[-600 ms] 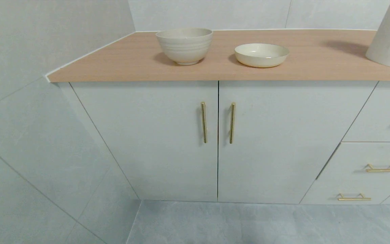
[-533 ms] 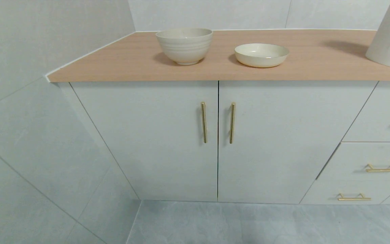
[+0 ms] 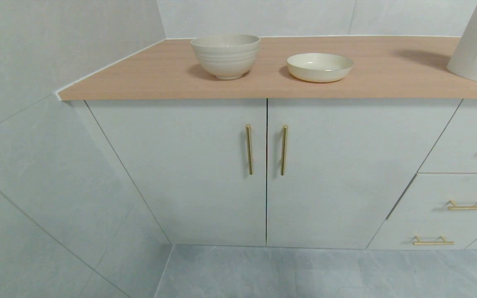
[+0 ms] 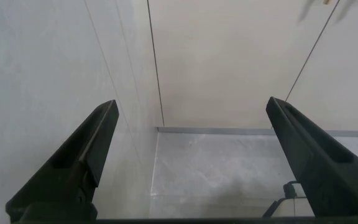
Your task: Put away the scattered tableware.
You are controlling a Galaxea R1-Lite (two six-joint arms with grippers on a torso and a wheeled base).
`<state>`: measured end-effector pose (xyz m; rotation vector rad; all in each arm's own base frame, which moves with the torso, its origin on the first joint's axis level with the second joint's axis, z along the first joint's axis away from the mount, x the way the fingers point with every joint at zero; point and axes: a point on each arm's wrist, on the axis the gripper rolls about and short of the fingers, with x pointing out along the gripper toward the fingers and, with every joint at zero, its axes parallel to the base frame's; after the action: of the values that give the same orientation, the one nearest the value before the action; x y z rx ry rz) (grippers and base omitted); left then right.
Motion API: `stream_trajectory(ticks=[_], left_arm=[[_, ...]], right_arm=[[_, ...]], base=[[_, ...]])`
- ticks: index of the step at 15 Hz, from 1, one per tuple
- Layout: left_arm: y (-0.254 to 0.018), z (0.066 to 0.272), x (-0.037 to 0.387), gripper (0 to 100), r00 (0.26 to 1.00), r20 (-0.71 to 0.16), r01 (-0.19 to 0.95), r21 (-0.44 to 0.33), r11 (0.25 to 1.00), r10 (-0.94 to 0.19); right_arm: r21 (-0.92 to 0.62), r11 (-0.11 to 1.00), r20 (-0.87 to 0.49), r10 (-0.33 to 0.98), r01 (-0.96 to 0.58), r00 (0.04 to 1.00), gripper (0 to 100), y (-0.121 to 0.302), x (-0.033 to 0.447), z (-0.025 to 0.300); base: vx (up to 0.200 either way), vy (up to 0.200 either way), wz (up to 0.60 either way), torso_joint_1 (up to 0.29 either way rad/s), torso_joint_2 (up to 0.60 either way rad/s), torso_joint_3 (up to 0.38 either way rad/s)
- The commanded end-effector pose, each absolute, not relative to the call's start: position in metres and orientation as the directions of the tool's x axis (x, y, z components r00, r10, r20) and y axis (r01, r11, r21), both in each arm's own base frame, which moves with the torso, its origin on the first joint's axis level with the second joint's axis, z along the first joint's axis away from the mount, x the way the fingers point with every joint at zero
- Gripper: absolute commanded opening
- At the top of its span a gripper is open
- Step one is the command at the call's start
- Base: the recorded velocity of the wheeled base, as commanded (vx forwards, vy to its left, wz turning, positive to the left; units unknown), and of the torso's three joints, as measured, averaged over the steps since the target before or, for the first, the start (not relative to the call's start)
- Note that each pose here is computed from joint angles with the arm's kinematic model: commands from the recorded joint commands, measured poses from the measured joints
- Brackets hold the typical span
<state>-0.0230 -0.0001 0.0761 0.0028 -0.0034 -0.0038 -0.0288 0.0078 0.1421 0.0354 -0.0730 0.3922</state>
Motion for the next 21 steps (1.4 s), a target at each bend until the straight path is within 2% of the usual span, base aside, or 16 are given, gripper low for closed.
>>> stream_trajectory(ticks=[1,4,6,9,11,16,21], left_arm=[[0.0,0.076,-0.023,100,1.0,0.003,0.003,0.003,1.0,-0.003],[0.0,0.076,-0.023,100,1.0,0.003,0.003,0.003,1.0,-0.003],[0.0,0.076,-0.023,100,1.0,0.003,0.003,0.003,1.0,-0.003],[0.0,0.076,-0.023,100,1.0,0.003,0.003,0.003,1.0,-0.003],[0.0,0.076,-0.023,100,1.0,0.003,0.003,0.003,1.0,-0.003],[0.0,0.076,-0.023,100,1.0,0.003,0.003,0.003,1.0,-0.003],[0.0,0.076,-0.023,100,1.0,0.003,0.003,0.003,1.0,-0.003]], right_arm=[[0.241,0.752,-0.234,0.659,-0.614,0.715,100,0.016,0.038,0.172],[0.311,0.57,-0.317,0.816,-0.76,0.483,100,0.052,0.106,0.202],[0.307,0.522,-0.291,0.847,-0.795,0.444,100,0.085,0.151,0.205],[0.26,0.549,-0.242,0.833,-0.795,0.497,100,0.126,0.212,0.196],[0.209,0.611,-0.202,0.791,-0.764,0.577,100,0.157,0.259,0.187],[0.189,0.584,-0.147,0.812,-0.79,0.565,100,0.2,0.292,0.193],[0.174,0.647,-0.119,0.762,-0.742,0.636,100,0.208,0.305,0.18]], base=[[0.0,0.0,0.0,0.0,0.0,0.0],[0.0,0.0,0.0,0.0,0.0,0.0],[0.0,0.0,0.0,0.0,0.0,0.0],[0.0,0.0,0.0,0.0,0.0,0.0],[0.0,0.0,0.0,0.0,0.0,0.0],[0.0,0.0,0.0,0.0,0.0,0.0],[0.0,0.0,0.0,0.0,0.0,0.0]])
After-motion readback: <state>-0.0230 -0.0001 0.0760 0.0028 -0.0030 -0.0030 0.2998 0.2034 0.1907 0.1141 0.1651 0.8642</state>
